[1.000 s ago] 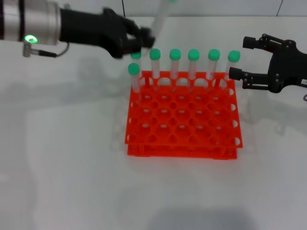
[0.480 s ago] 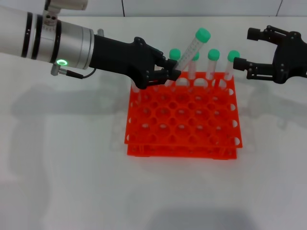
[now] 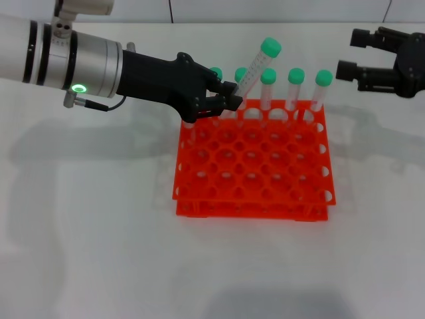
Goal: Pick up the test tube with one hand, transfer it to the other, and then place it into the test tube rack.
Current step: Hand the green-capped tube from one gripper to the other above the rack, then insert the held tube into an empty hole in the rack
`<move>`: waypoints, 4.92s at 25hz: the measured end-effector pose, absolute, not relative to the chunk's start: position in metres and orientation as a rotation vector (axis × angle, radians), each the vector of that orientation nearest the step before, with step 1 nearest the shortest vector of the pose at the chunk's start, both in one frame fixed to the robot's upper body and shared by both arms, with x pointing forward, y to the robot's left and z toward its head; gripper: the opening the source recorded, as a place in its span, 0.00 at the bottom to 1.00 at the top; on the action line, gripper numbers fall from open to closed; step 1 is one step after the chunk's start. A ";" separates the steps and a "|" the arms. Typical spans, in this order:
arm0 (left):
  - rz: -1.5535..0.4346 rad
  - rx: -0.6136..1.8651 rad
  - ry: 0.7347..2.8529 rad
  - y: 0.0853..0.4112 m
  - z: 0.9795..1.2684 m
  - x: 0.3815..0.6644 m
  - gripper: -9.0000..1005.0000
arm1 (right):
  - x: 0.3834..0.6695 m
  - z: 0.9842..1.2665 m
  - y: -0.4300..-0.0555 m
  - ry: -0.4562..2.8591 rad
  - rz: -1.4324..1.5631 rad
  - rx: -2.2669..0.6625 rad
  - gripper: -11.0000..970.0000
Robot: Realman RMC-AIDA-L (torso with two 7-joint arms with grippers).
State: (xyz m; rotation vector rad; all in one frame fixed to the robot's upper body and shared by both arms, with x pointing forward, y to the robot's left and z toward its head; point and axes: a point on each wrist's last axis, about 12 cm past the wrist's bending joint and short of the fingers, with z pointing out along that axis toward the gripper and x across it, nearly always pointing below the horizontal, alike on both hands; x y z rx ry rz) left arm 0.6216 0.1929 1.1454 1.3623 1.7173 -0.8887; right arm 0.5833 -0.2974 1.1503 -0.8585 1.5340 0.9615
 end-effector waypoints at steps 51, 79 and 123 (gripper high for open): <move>-0.877 1.372 1.699 0.183 1.140 0.620 0.27 | 0.576 1.105 -0.210 1.366 1.077 -0.669 0.87; -0.886 1.373 1.701 0.181 1.139 0.619 0.29 | 0.579 1.104 -0.208 1.383 1.058 -0.670 0.27; -0.640 0.887 1.812 0.338 1.169 0.487 0.88 | 0.597 1.131 -0.195 1.360 1.031 -0.906 0.28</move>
